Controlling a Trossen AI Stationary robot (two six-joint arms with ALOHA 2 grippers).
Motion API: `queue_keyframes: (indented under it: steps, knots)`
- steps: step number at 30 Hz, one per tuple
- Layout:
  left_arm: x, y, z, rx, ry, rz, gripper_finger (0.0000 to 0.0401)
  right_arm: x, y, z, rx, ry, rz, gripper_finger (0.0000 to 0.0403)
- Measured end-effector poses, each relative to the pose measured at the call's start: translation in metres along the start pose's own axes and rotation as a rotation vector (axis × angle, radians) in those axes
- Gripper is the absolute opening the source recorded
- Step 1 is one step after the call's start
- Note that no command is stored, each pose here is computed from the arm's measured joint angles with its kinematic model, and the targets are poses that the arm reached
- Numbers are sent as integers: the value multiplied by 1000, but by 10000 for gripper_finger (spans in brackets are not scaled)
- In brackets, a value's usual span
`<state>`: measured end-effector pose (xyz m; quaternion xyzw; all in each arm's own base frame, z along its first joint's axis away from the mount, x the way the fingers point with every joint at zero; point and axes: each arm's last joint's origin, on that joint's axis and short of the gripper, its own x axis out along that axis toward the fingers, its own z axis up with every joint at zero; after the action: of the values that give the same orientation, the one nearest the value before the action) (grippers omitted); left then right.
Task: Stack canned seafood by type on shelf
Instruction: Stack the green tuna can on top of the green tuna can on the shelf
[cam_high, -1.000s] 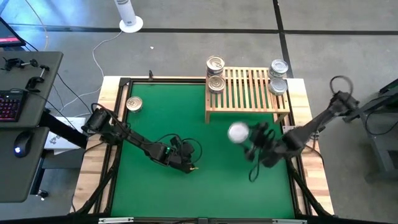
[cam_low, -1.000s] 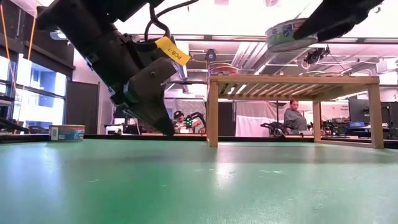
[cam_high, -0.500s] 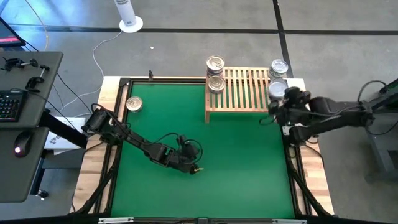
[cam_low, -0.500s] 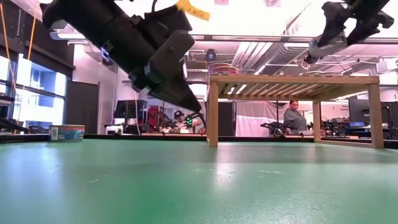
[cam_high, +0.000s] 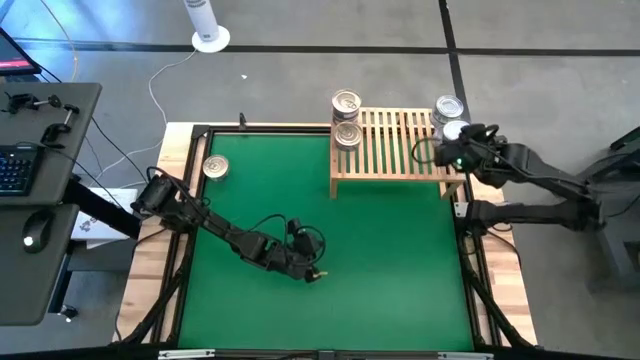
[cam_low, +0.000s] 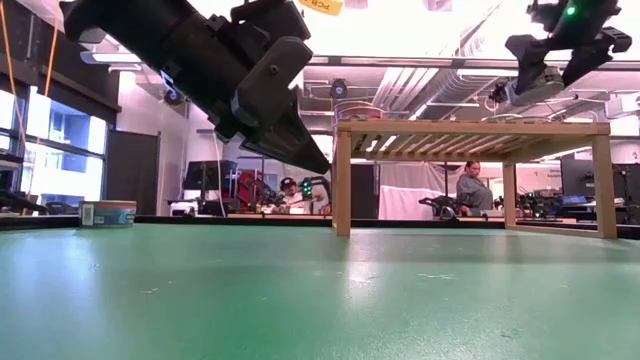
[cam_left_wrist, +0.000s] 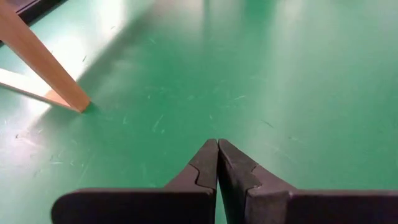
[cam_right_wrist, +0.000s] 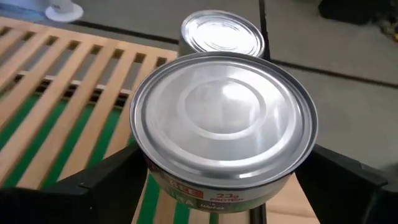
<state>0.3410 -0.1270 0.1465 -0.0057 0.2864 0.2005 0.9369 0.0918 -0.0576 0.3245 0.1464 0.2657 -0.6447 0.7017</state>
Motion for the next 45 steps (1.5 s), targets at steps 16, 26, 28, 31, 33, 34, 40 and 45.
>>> queue_keyframes:
  steps: [16, 26, 28, 31, 33, 34, 40, 45]
  knots:
    - [-5, -6, 0, -7, -21, -24, 0, 24, -7, 16, 53, 115, 18, 366]
    - [-7, -9, -1, -4, -23, -30, 0, 47, 3, 5, 22, 144, -27, 366]
    - [-8, -10, -2, -1, -24, -35, 0, 47, 3, 4, 14, 146, -23, 366]
    - [-9, -12, -3, 1, -25, -40, 0, 47, 3, 4, 16, 154, -7, 366]
    - [-9, -12, -2, 1, -25, -40, 0, 47, 3, 4, 14, 156, -4, 366]
    - [-9, -12, -2, 0, -25, -40, 0, 47, 3, 4, 12, 157, -1, 367]
    - [-9, -12, -2, -5, -30, -42, 0, 47, 4, 4, -16, 169, 26, 383]
    - [-9, -12, -2, -5, -30, -42, 0, 46, 3, 3, -53, 196, 37, 397]
